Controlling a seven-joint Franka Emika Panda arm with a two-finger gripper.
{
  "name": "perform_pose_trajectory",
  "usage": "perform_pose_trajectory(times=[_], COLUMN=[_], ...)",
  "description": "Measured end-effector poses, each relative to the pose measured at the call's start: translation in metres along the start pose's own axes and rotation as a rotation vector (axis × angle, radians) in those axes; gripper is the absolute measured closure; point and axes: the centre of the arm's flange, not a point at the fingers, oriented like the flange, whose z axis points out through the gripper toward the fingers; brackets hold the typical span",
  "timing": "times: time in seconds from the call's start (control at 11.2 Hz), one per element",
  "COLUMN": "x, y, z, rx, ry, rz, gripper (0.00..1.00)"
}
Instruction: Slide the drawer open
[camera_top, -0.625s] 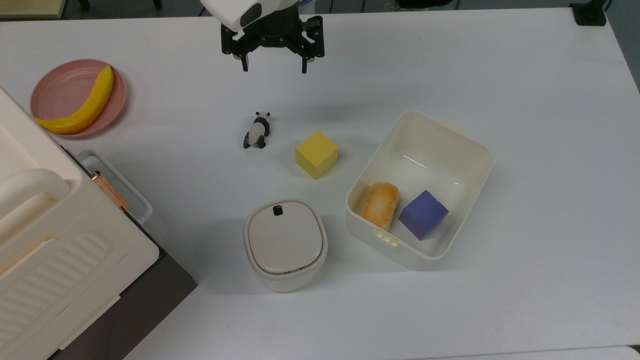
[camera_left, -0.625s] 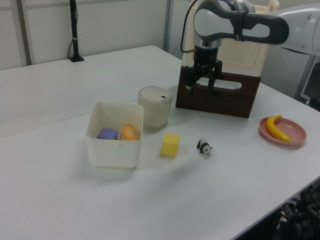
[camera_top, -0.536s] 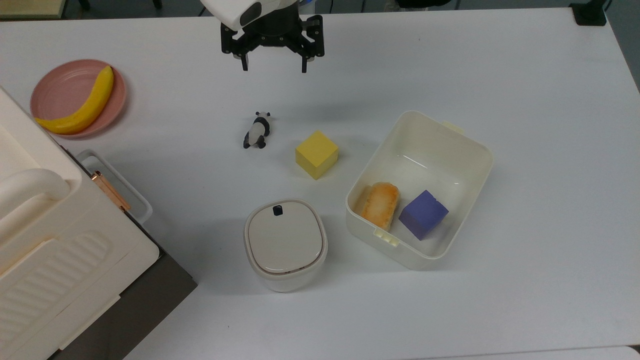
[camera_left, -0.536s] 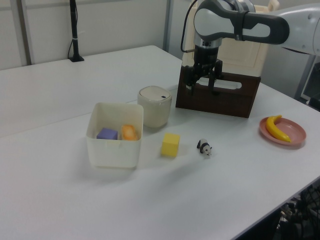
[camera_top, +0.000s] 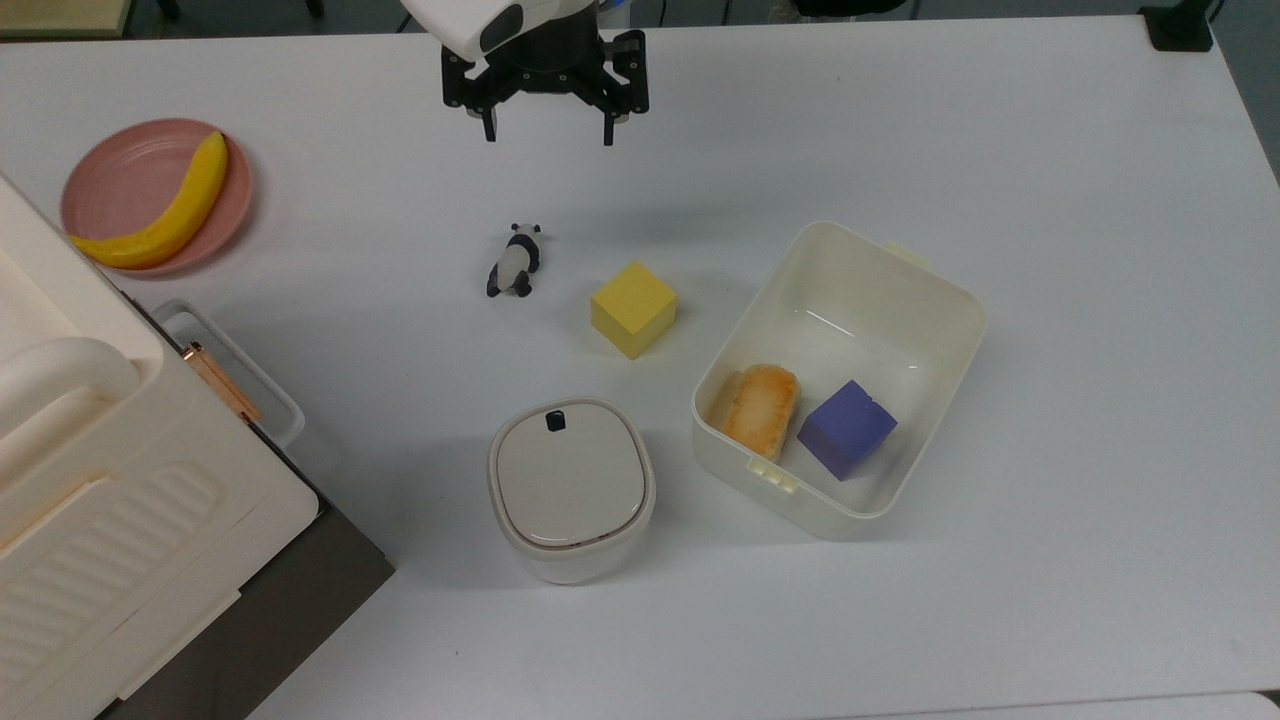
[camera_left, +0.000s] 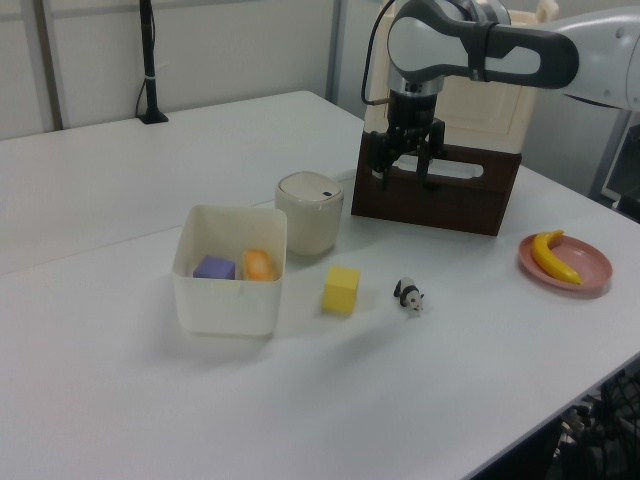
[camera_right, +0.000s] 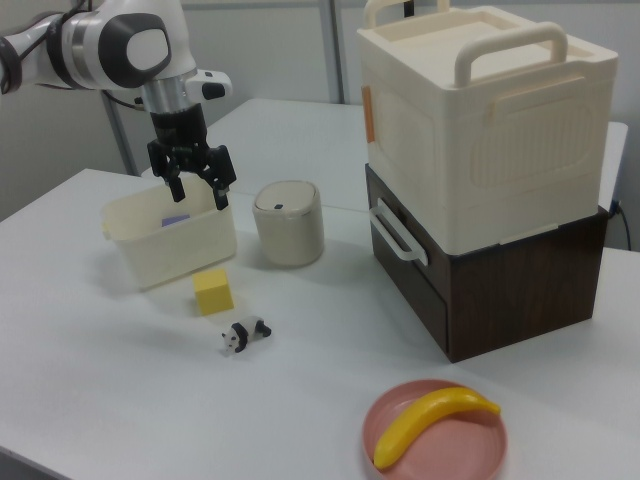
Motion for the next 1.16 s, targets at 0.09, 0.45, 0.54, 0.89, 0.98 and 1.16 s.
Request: perform_pose_trajectory(times=[0.09, 0.45, 0.54, 0.89, 0.98, 1.16], x=[0.0, 0.0, 0.0, 0.009, 0.018, 0.039], y=[0.0, 0.0, 0.0, 0.026, 0.041, 0.081], z=[0.0, 0.0, 0.0, 0.019, 0.031, 0.057], rx=[0.0, 0.0, 0.0, 0.002, -0.001, -0.029], ry=[0.0, 0.0, 0.0, -0.025, -0.009, 0.047], rz=[0.0, -0.002, -0.019, -0.18, -0.21, -0.297], gripper=[0.0, 0.0, 0.0, 0.0, 0.0, 0.02])
